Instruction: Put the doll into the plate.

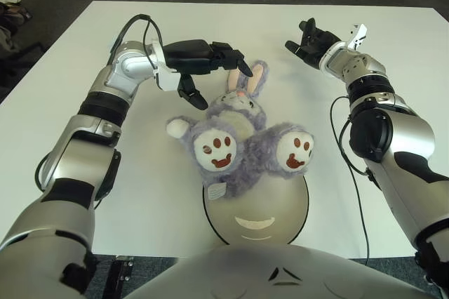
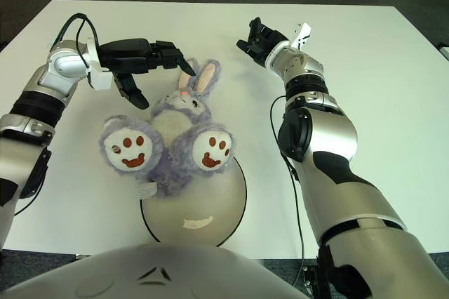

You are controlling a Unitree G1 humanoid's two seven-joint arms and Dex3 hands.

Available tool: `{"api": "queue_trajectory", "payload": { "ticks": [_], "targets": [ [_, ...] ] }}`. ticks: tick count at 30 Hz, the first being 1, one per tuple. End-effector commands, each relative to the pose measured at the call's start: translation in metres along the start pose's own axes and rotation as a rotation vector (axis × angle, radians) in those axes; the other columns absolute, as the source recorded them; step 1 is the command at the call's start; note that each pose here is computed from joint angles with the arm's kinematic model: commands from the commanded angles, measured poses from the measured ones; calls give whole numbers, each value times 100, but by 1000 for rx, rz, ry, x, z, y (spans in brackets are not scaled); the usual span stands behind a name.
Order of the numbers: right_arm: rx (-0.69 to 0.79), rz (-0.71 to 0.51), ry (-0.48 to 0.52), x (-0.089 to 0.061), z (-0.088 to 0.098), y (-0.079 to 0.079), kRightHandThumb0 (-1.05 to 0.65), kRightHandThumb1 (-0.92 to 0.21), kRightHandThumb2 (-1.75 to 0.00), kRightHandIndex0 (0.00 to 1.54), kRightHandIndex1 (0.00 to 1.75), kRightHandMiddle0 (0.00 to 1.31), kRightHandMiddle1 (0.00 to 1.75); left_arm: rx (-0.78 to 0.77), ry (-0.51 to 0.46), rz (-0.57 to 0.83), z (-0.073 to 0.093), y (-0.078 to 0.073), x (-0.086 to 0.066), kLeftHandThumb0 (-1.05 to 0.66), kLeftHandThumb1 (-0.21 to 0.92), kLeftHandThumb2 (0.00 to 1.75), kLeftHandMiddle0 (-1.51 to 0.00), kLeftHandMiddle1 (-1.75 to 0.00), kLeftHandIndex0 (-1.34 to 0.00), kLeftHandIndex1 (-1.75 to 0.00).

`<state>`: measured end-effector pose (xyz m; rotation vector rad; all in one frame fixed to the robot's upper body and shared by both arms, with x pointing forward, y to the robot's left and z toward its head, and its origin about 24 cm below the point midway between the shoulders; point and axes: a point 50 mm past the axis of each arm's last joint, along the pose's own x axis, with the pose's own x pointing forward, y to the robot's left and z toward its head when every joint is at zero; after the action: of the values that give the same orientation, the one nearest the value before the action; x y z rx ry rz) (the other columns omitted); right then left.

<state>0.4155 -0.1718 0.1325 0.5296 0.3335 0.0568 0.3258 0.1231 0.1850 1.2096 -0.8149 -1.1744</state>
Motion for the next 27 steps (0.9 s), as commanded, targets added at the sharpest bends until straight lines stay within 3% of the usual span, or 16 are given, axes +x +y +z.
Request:
{"api": "queue_trajectory", "payload": {
  "ticks": [1,11,20,27],
  "targets": [
    [-10,2,-30,-1,9,4,4,-8,-144,16,141,15,151,43,-5,-44,2,4,1,-59,45,90,-17,-62,0,-91],
    [4,22,-32,-1,9,5,3,-9,-144,20,148,20,153,102,-62,-35,8,4,4,-54,40,95,-16,-59,0,-89],
    [-2,18,-32,-1,9,6,3,-9,-144,24,152,23,155,152,-96,-50,12,4,7,-34,32,109,-18,-57,0,-86],
    [-3,16,-34,-1,9,5,4,-9,-144,19,147,18,152,167,-98,-81,11,1,9,-14,26,122,-16,-56,0,-84]
  ]
}}
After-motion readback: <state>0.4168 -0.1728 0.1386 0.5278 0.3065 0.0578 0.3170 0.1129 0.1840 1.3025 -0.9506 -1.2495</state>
